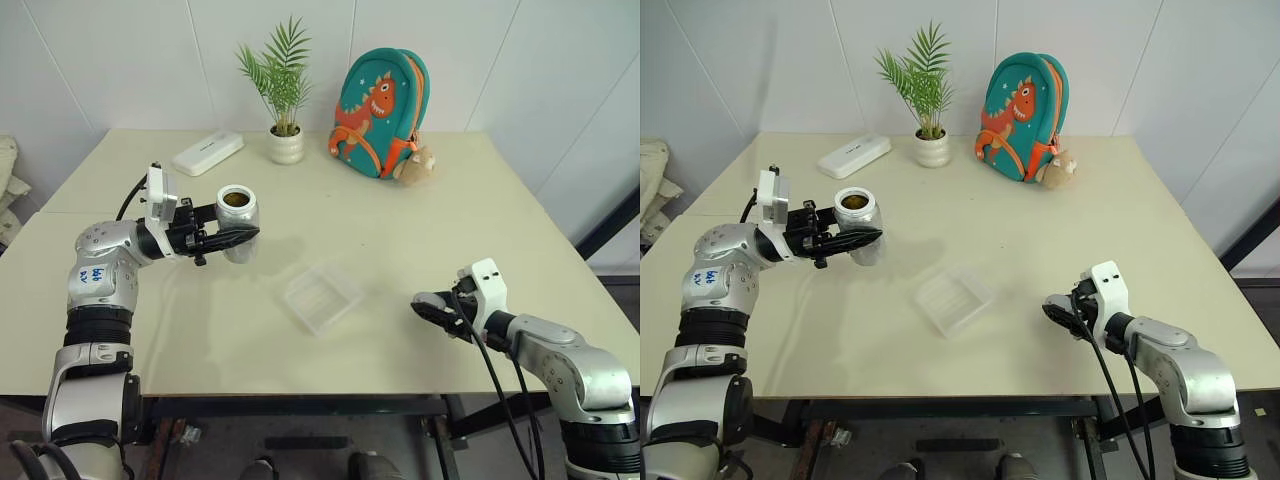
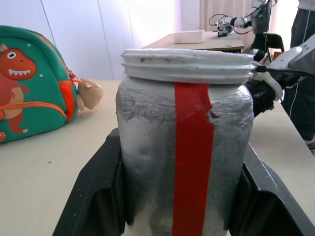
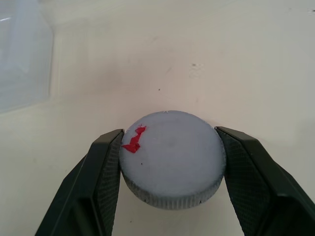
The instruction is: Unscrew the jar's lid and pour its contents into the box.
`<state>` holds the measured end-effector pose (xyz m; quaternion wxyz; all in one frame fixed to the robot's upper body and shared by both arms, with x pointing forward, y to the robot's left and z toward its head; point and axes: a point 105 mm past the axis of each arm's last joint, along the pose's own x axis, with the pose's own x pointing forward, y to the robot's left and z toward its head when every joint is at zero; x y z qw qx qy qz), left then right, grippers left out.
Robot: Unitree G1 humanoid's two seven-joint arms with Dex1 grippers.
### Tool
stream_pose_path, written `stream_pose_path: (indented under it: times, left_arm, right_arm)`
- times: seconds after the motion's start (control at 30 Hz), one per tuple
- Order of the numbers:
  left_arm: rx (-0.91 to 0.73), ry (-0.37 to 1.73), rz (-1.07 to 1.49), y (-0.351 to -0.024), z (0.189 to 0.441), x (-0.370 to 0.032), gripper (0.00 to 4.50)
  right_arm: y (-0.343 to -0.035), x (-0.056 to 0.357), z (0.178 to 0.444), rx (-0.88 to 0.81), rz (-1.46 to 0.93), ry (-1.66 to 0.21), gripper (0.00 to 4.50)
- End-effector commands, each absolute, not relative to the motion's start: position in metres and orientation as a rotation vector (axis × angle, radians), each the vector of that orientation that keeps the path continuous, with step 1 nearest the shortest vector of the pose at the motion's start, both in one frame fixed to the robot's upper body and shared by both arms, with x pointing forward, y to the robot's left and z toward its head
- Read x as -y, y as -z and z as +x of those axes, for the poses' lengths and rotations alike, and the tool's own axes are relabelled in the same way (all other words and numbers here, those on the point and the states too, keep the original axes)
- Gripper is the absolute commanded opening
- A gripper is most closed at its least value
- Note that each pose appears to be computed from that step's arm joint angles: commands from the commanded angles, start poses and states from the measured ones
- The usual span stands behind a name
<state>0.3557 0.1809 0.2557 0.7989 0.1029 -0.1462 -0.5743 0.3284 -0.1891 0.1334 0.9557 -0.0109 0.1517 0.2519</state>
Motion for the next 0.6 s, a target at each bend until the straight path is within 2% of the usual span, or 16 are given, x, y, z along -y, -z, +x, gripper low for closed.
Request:
stream_pose_path:
  times: [0.03,0.1,0.3,0.47,0.6]
  left_arm:
    - [0.364,1.240,0.247,-0.268,0.352,-0.177,2.01]
    - [0.367,1.245,0.247,-0.268,0.353,-0.175,2.01]
    - [0.372,1.258,0.247,-0.270,0.353,-0.172,2.01]
    - [0.375,1.265,0.249,-0.269,0.354,-0.169,2.01]
    - [0.400,1.255,0.275,-0.273,0.358,-0.164,2.01]
  right_arm:
    - [-0.147,0.187,0.333,-0.238,-0.023,-0.503,2.74]
    - [-0.144,0.187,0.334,-0.245,-0.035,-0.504,2.74]
    - [-0.146,0.184,0.332,-0.247,-0.051,-0.518,4.48]
    - [-0.151,0.184,0.327,-0.240,-0.083,-0.544,4.48]
    - [-0.165,0.182,0.310,-0.249,-0.087,-0.639,4.48]
